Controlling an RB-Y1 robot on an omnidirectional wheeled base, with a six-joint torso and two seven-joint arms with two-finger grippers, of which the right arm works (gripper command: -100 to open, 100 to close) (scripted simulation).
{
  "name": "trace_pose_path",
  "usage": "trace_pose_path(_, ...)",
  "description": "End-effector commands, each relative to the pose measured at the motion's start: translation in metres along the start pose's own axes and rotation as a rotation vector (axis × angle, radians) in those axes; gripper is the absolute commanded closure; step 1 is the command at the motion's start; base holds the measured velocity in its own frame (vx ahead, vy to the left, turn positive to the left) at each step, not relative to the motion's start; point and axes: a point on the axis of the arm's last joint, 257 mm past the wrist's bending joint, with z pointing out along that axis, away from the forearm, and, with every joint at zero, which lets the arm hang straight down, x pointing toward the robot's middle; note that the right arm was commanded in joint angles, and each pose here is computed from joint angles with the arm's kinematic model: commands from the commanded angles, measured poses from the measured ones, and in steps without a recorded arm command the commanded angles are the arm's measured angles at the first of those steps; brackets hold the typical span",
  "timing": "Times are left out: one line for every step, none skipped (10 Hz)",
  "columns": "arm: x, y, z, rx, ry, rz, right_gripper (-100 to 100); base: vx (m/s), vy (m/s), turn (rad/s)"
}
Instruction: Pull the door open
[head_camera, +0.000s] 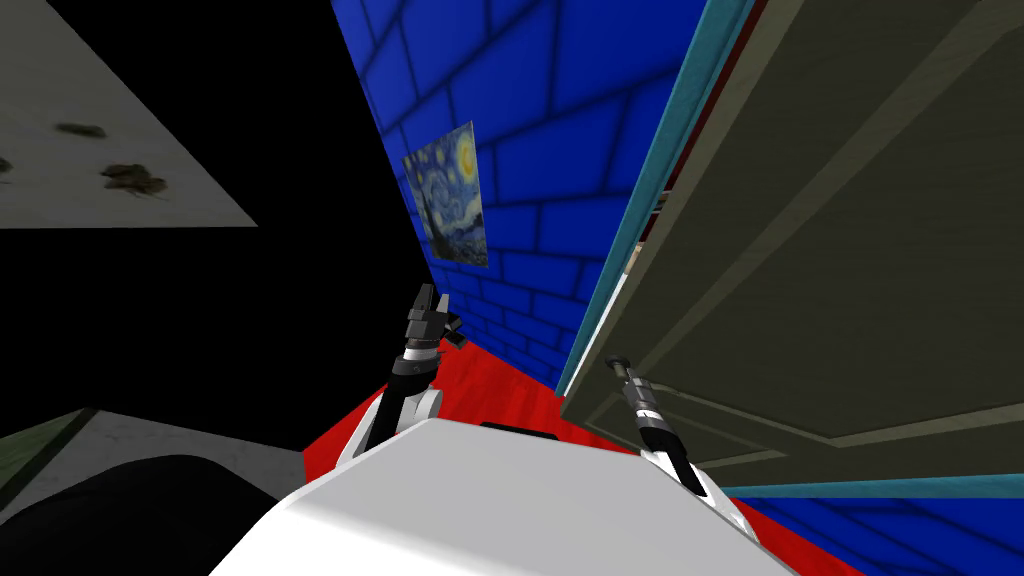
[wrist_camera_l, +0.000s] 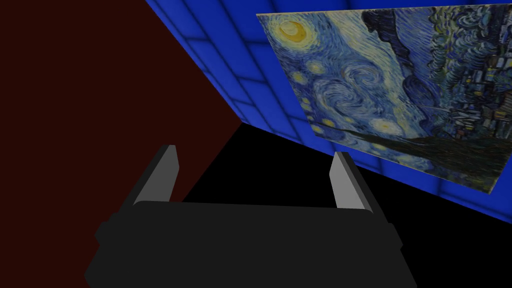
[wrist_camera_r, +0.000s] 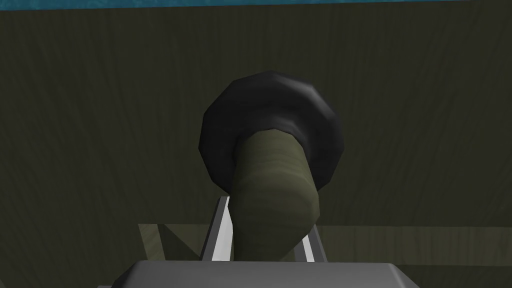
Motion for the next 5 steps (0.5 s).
trace_pose_path(0.000, 0.002, -0.0028, -0.005, 0.018, -0.001, 100, -0.213, -0.030, 0.105)
trace_pose_path(0.001, 0.002, -0.0056, -0.005, 0.032, 0.000, 100, -0.236, -0.033, 0.096)
trace_pose_path(0.002, 0.002, -0.0077, -0.004, 0.042, 0.001, 100, -0.209, -0.052, 0.100)
trace_pose_path(0.003, 0.001, -0.0067, -0.001, 0.036, 0.002, 100, -0.085, -0.021, 0.031)
trace_pose_path(0.005, -0.001, -0.0148, 0.002, 0.060, 0.003, 100, -0.171, -0.027, 0.132)
